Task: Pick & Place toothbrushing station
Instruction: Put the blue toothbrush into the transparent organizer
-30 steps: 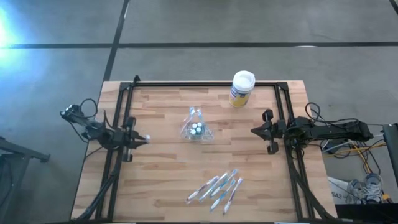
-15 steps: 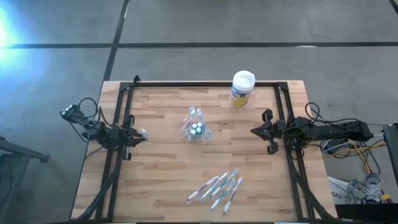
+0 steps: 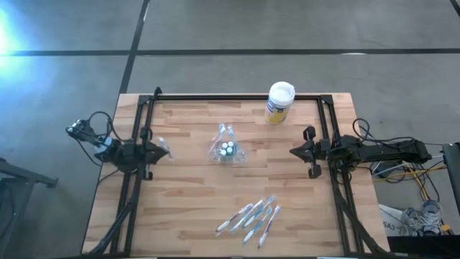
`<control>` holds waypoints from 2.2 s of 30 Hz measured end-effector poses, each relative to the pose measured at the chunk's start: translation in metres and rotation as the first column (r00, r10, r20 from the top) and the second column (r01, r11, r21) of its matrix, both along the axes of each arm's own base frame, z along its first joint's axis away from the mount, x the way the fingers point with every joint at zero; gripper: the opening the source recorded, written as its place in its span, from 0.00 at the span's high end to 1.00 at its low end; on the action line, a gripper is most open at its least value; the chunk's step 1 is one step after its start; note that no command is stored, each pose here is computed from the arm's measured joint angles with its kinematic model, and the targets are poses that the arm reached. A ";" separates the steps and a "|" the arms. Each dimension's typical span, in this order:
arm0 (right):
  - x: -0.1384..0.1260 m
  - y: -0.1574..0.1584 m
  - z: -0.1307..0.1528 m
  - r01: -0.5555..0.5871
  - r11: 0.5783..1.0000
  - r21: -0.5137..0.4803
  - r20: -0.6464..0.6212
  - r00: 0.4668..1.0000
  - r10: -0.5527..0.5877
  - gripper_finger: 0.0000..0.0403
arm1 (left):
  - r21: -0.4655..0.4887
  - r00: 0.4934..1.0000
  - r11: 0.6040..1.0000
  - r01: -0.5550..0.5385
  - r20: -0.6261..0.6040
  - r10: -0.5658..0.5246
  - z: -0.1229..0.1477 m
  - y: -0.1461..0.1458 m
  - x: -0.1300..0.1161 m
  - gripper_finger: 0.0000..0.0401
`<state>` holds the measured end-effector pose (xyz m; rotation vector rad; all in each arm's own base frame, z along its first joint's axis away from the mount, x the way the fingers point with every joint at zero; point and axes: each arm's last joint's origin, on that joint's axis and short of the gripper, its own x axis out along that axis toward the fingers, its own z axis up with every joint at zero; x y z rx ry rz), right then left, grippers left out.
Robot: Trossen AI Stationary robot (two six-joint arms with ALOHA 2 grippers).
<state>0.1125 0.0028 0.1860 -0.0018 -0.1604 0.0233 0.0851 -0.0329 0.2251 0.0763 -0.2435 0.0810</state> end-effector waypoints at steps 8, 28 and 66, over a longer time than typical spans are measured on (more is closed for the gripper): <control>0.000 0.000 0.000 0.000 1.000 0.000 0.000 1.000 0.000 0.98 | -0.001 1.000 1.000 -0.013 0.010 0.013 0.006 0.001 0.000 0.97; 0.000 0.000 0.001 0.006 1.000 -0.026 0.007 1.000 -0.005 0.98 | 0.036 0.999 0.999 -0.006 0.045 0.005 0.034 0.001 0.010 0.97; 0.000 0.000 0.000 0.006 0.999 -0.031 0.005 1.000 -0.006 0.98 | -0.016 0.988 0.989 0.148 -0.050 -0.149 0.017 0.051 0.115 0.97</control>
